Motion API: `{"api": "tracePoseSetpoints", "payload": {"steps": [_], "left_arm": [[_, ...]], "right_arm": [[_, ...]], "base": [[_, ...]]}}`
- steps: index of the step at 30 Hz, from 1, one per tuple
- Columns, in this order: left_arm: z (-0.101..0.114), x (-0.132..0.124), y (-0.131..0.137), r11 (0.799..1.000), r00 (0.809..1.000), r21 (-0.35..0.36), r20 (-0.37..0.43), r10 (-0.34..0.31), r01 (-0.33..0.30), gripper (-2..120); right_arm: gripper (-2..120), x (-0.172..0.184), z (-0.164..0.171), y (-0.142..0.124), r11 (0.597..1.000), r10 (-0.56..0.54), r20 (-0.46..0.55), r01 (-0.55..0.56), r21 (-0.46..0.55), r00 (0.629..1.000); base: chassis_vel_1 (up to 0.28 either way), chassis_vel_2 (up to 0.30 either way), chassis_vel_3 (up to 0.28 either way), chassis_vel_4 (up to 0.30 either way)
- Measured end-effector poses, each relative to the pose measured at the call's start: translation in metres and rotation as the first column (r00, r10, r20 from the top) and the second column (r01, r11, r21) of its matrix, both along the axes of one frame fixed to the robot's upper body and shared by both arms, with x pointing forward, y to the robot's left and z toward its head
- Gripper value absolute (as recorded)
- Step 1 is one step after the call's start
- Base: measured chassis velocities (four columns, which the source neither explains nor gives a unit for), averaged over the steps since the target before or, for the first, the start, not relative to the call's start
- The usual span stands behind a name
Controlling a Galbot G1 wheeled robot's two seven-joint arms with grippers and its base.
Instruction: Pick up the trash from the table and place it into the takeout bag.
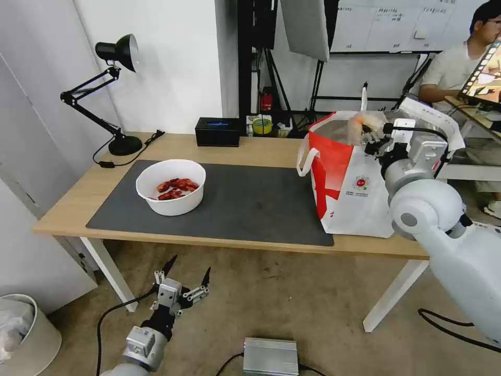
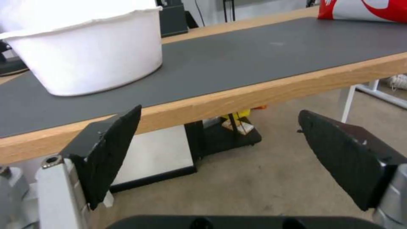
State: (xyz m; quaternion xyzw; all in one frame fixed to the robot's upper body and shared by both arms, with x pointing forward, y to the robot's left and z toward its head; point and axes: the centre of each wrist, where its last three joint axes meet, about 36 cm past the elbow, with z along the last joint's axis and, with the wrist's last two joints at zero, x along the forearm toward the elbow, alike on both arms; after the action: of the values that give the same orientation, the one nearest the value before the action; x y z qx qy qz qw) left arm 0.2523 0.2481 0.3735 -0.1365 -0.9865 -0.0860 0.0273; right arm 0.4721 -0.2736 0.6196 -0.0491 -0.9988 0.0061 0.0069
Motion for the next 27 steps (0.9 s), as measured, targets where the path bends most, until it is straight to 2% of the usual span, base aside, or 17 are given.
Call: {"api": "tracePoseSetpoints", "payload": {"steps": [1,4,5,8,12,16,18,20,22,25,26,27], "left_arm": [[0.0,0.0,0.0,1.0,1.0,0.0,0.0,0.0,0.0,100],[0.002,-0.001,0.0,1.0,1.0,-0.001,0.001,0.001,-0.001,100],[0.002,-0.001,0.0,1.0,1.0,-0.001,0.001,0.001,-0.001,100],[0.003,-0.002,0.0,1.0,1.0,-0.001,0.002,0.002,-0.002,100],[0.004,-0.005,0.0,1.0,1.0,-0.001,0.0,0.005,-0.005,100],[0.004,-0.006,0.0,1.0,1.0,-0.001,0.0,0.007,-0.007,100],[0.005,-0.007,0.0,1.0,1.0,-0.001,0.0,0.009,-0.009,100],[0.005,-0.007,0.0,1.0,1.0,-0.001,0.0,0.009,-0.009,100],[0.005,-0.008,0.001,1.0,1.0,0.001,0.001,0.013,-0.013,100],[0.005,-0.008,0.001,1.0,1.0,0.001,0.002,0.015,-0.015,100],[0.005,-0.008,0.002,1.0,1.0,0.0,0.003,0.016,-0.016,100],[0.005,-0.008,0.002,1.0,1.0,0.0,0.004,0.016,-0.016,100]], "right_arm": [[64,0.0,0.0,0.0,1.0,0.0,0.0,0.0,0.0,1.0],[81,-0.001,0.001,0.0,1.0,0.003,0.004,-0.003,-0.004,1.0],[81,-0.001,0.001,0.0,1.0,0.003,0.004,-0.003,-0.004,1.0],[92,-0.002,0.002,0.0,1.0,0.007,0.006,-0.007,-0.007,1.0],[100,-0.003,0.002,0.001,0.999,0.034,0.014,-0.034,-0.008,0.999],[100,-0.005,0.002,0.001,0.997,0.072,0.041,-0.072,0.003,0.997],[100,-0.008,-0.001,0.003,0.982,0.179,0.113,-0.184,0.037,0.977],[100,-0.008,-0.001,0.004,0.976,0.207,0.127,-0.214,0.042,0.97],[100,-0.018,-0.011,0.011,0.919,0.374,0.186,-0.39,0.056,0.909],[100,-0.025,-0.018,0.016,0.887,0.439,0.194,-0.457,0.059,0.877],[100,-0.032,-0.028,0.021,0.855,0.495,0.193,-0.515,0.066,0.847],[100,-0.035,-0.033,0.023,0.838,0.521,0.192,-0.541,0.071,0.832]], "base": [[0.0,0.0,0.0,0.0],[0.0,0.0,0.0,0.0],[0.0,0.0,0.0,0.0],[0.0,0.0,0.0,0.0],[0.0,0.0,0.0,0.0],[0.0,0.0,0.0,0.0],[0.0,0.0,0.0,0.0],[0.0,0.0,0.0,0.0],[0.0,0.0,0.0,0.0],[0.0,0.0,0.0,0.0],[0.0,0.0,0.0,0.0],[0.0,0.0,0.0,0.0]]}}
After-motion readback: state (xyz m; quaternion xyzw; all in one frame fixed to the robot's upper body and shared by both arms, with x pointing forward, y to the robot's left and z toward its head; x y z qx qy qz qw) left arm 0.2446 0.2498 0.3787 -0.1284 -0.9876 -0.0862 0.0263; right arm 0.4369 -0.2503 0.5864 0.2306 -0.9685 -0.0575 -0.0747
